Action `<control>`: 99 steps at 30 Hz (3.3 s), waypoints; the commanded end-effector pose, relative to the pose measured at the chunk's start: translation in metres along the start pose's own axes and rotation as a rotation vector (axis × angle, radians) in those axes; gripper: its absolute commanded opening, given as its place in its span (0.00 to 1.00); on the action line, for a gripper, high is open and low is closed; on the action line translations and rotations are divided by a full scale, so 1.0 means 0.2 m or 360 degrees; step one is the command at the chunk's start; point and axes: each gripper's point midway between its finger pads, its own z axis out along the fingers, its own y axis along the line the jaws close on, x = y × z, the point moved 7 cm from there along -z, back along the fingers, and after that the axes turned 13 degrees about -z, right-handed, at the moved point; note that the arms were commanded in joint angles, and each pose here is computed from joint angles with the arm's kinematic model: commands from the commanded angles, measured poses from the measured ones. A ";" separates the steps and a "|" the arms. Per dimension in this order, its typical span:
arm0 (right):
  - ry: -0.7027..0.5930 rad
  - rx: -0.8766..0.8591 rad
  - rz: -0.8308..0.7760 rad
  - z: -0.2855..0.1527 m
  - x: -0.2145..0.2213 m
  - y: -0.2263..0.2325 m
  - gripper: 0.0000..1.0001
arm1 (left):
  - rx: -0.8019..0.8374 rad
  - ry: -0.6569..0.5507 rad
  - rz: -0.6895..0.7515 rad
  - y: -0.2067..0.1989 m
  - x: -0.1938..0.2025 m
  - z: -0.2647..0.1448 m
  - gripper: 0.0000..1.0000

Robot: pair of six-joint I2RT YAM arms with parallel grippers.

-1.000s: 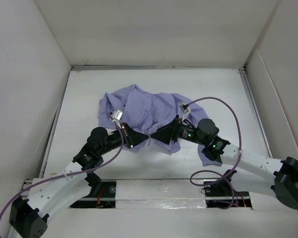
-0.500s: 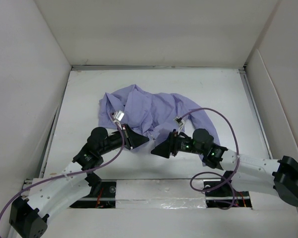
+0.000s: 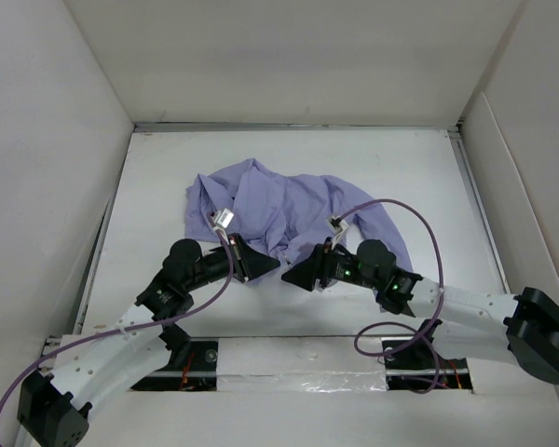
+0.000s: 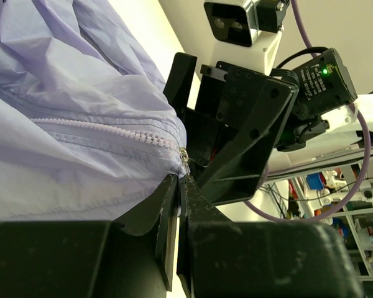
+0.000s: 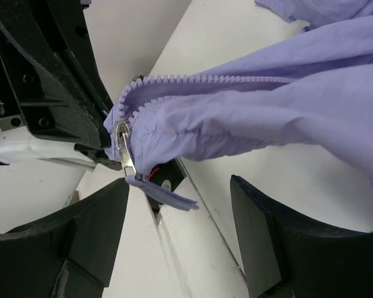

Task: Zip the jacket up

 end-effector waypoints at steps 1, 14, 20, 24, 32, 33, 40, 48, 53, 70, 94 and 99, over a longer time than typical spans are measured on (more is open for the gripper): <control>-0.0130 -0.0072 -0.0103 0.05 -0.13 0.06 0.70 | 0.0122 -0.0003 0.0059 -0.08 -0.02 -0.01 0.00; -0.0105 -0.0155 -0.0096 0.09 -0.12 0.08 0.24 | 0.0113 -0.0007 0.0056 -0.07 -0.01 -0.01 0.00; -0.0080 -0.0153 -0.0058 0.05 -0.11 0.09 0.11 | 0.0110 -0.0014 0.0060 -0.07 -0.01 -0.02 0.00; -0.0045 -0.0153 -0.0031 0.00 -0.12 0.14 0.00 | 0.0085 -0.0005 0.0064 -0.06 -0.01 -0.02 0.00; 0.0261 -0.0203 -0.0048 -0.08 -0.17 0.27 0.00 | -0.0034 0.0003 0.0091 0.01 0.01 -0.03 0.00; 0.0282 -0.0242 -0.0050 -0.08 -0.18 0.29 0.00 | -0.0049 0.0003 0.0087 0.02 0.01 -0.03 0.00; 0.0424 -0.0480 -0.0065 -0.04 -0.22 0.39 0.00 | -0.0091 0.0050 0.0114 0.07 0.04 -0.03 0.00; 0.0192 -0.0696 0.0012 0.04 -0.48 0.35 0.00 | -0.0158 0.0121 0.0133 0.10 0.16 -0.07 0.00; -0.0017 -0.0820 0.0194 0.07 -0.60 0.22 0.00 | -0.0141 0.0097 0.0124 0.09 0.16 -0.10 0.00; -0.0524 -0.0308 0.0255 0.26 -1.17 -0.50 0.00 | -0.0102 -0.0045 0.0197 -0.09 0.08 -0.20 0.00; -0.0967 0.0695 -0.0097 -0.53 -2.09 -1.35 0.00 | -0.0124 -0.0881 0.0484 -0.64 -0.31 -0.64 0.00; -0.0894 0.0623 -0.0246 -0.43 -2.01 -1.10 0.00 | -0.0058 -0.0572 0.0355 -0.47 -0.24 -0.26 0.00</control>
